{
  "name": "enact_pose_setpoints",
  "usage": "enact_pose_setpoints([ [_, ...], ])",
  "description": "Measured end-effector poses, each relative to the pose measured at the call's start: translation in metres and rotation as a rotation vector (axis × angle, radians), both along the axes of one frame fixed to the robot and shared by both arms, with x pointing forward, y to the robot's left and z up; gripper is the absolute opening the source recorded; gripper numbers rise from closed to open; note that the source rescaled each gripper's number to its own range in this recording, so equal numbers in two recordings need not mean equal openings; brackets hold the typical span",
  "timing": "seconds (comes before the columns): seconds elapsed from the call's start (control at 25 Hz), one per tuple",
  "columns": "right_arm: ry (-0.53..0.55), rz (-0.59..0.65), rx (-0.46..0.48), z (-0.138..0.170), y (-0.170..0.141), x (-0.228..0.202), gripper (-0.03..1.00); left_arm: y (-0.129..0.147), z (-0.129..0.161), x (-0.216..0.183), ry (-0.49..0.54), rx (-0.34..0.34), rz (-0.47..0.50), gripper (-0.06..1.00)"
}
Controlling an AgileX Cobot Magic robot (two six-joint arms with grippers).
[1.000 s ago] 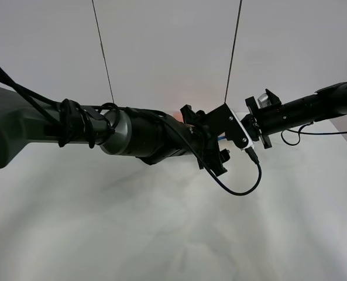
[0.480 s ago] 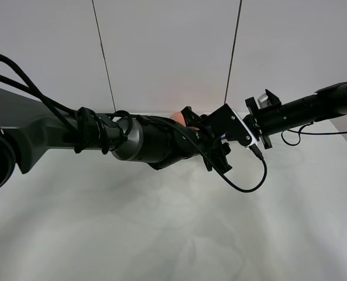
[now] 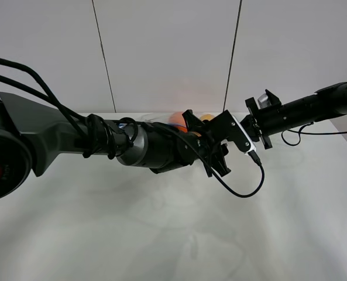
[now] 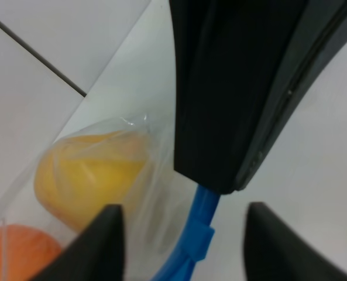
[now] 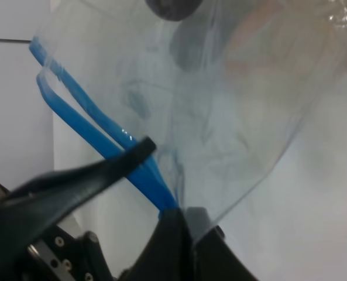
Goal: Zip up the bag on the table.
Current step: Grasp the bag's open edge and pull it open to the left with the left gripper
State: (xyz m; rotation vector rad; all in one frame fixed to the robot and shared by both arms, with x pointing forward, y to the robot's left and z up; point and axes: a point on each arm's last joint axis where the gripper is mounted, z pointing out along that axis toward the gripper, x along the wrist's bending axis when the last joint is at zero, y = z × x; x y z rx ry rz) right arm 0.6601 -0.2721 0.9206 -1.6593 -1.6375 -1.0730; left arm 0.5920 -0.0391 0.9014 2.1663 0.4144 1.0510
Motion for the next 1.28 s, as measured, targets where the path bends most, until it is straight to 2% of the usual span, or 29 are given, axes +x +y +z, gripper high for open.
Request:
enact_pose_setpoints([
  [0.12,0.000,0.000,0.000,0.000,0.000,0.000,0.00,0.000,0.000,0.000,0.001,0.000,0.000,0.27],
  [0.36,0.000,0.000,0.000,0.000,0.000,0.000,0.00,0.000,-0.001,-0.001,0.009,0.002,-0.006,0.18],
  [0.48,0.000,-0.001,0.001,0.000,0.000,0.000,0.00,-0.001,-0.001,-0.001,0.015,0.003,-0.011,0.02],
  [0.52,0.000,-0.001,0.001,0.000,0.000,0.000,0.00,-0.001,-0.001,-0.001,0.015,0.003,-0.011,0.00],
  [0.96,-0.002,-0.013,0.014,0.001,0.000,0.001,0.00,0.001,0.000,0.001,-0.022,0.031,-0.015,0.00],
  [1.28,-0.039,-0.030,0.009,0.011,0.000,0.005,0.00,0.014,0.001,0.014,-0.035,0.051,0.005,0.00],
])
